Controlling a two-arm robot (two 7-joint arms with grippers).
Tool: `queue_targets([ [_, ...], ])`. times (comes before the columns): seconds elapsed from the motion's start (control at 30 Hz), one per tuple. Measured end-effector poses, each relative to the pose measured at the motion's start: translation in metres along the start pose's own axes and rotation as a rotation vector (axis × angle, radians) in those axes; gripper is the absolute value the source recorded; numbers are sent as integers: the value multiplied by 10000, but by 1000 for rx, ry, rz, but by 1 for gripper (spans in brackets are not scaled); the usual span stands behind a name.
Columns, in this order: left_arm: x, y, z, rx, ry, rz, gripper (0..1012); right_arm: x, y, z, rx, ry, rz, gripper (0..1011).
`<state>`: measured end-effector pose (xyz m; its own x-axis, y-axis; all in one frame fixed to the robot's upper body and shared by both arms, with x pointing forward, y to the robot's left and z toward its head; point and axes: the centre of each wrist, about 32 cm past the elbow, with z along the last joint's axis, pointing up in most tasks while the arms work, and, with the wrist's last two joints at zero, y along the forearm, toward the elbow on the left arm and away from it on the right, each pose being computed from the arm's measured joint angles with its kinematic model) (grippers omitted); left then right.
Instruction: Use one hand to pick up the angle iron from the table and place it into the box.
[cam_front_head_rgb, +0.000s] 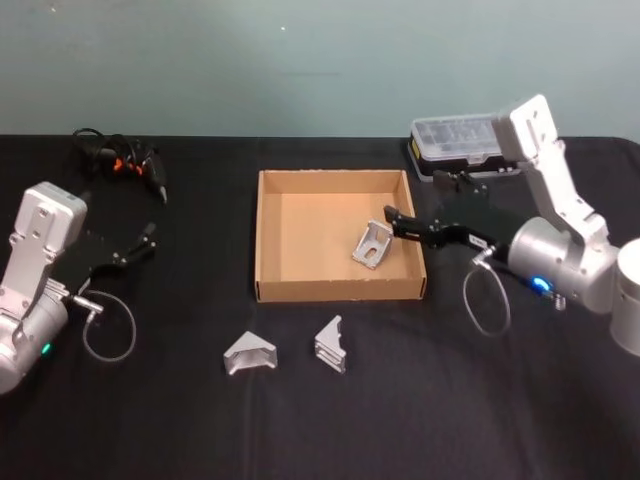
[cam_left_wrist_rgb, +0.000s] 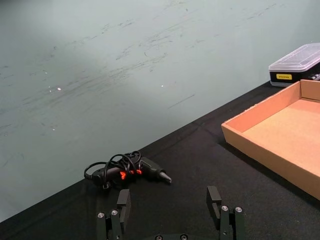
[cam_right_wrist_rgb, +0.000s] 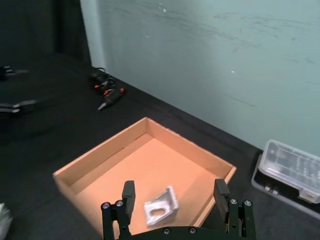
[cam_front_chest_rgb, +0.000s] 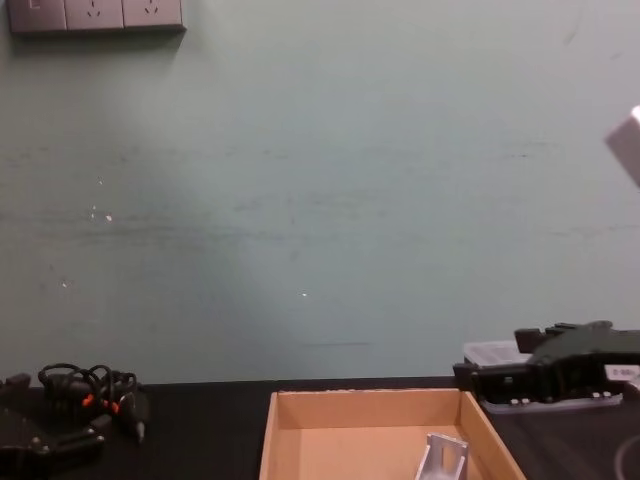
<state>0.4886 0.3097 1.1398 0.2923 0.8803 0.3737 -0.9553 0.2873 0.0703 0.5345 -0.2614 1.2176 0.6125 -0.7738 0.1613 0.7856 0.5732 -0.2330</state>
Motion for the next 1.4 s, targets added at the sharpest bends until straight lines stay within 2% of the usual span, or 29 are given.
queue_targets([
  [0.1, 0, 0, 0, 0, 0, 0, 1000, -58, -149, -2, -4, -4, 28, 1000],
  [0.33, 0, 0, 0, 0, 0, 0, 1000, -188, -386, -5, -26, 5, 92, 1000],
  [0.63, 0, 0, 0, 0, 0, 0, 1000, -395, -551, -68, -63, 15, 155, 1000],
  [0.83, 0, 0, 0, 0, 0, 0, 1000, -514, -549, -166, -92, 30, 175, 1000],
  [1.17, 0, 0, 0, 0, 0, 0, 1000, -705, -428, -363, -139, 70, 206, 1000],
  [1.4, 0, 0, 0, 0, 0, 0, 1000, -793, -335, -386, -163, 70, 222, 1000],
])
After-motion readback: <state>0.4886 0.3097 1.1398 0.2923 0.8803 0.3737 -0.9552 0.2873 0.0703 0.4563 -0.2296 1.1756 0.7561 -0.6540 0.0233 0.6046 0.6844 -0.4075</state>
